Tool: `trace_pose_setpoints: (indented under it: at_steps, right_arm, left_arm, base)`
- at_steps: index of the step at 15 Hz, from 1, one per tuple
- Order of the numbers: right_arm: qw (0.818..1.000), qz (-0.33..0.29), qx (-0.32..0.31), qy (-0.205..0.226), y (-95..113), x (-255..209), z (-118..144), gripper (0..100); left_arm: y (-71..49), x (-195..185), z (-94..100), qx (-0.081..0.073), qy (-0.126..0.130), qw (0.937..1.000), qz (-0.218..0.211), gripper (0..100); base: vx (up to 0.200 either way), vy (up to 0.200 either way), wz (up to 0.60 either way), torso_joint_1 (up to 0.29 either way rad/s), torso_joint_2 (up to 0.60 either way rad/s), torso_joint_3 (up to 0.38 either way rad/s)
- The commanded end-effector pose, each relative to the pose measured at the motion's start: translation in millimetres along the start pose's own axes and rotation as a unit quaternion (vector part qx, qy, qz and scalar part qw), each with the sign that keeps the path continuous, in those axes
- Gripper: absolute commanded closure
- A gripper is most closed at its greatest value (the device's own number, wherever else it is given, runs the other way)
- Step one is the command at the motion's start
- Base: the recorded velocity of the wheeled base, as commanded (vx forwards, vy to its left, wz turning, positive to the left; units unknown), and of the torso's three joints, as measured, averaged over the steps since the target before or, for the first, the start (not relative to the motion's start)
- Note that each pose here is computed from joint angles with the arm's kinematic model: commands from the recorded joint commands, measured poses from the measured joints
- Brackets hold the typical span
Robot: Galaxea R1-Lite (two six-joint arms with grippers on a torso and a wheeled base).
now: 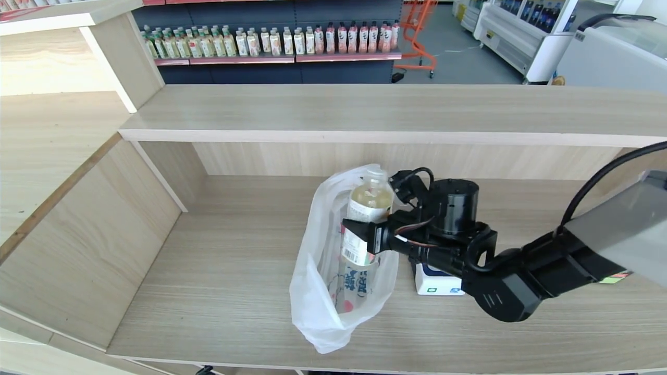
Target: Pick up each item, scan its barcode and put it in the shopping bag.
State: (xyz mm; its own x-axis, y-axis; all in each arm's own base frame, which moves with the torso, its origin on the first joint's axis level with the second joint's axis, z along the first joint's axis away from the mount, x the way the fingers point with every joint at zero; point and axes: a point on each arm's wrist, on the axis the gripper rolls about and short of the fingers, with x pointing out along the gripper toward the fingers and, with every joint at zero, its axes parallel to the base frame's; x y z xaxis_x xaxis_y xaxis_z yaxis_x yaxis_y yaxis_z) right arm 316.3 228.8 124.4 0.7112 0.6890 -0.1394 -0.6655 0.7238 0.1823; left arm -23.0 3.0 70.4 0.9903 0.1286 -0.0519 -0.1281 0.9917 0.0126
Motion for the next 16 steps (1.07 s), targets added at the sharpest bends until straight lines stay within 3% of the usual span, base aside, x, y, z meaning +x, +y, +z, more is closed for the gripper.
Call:
trace_pose_setpoints:
  at_steps: [1,6,11,12,13,16]
  right_arm:
    - [0.999,0.005,-0.041,0.019,-0.5,23.8,-39.3,100]
    - [0.990,0.020,-0.140,-0.002,-2.7,49.9,-84.7,100]
    - [0.986,0.022,-0.164,-0.015,-3.5,58.9,-87.4,100]
    - [0.986,0.029,-0.160,-0.018,-3.6,57.8,-83.0,0]
    - [0.987,0.041,-0.151,-0.029,-1.8,55.2,-73.8,0]
    - [0.996,0.064,-0.028,-0.049,9.0,31.3,-23.3,0]
  left_arm:
    - [0.0,0.0,0.0,0.000,0.000,1.0000,0.000,0]
    - [0.0,0.0,0.0,0.000,0.000,1.0000,0.001,0]
    - [0.0,0.0,0.0,0.000,0.000,1.0000,0.000,0]
    - [0.0,0.0,0.0,0.000,0.000,1.0000,0.000,0]
    - [0.0,0.0,0.0,0.000,0.000,1.0000,0.000,0]
    - [0.0,0.0,0.0,0.000,0.000,1.0000,0.000,0]
  base:
    - [0.000,0.000,0.00,0.000,0.00,0.000]
    - [0.000,0.000,0.00,0.000,0.00,0.000]
    - [0.000,0.000,0.00,0.000,0.00,0.000]
    - [0.000,0.000,0.00,0.000,0.00,0.000]
    - [0.000,0.000,0.00,0.000,0.00,0.000]
    - [0.000,0.000,0.00,0.000,0.00,0.000]
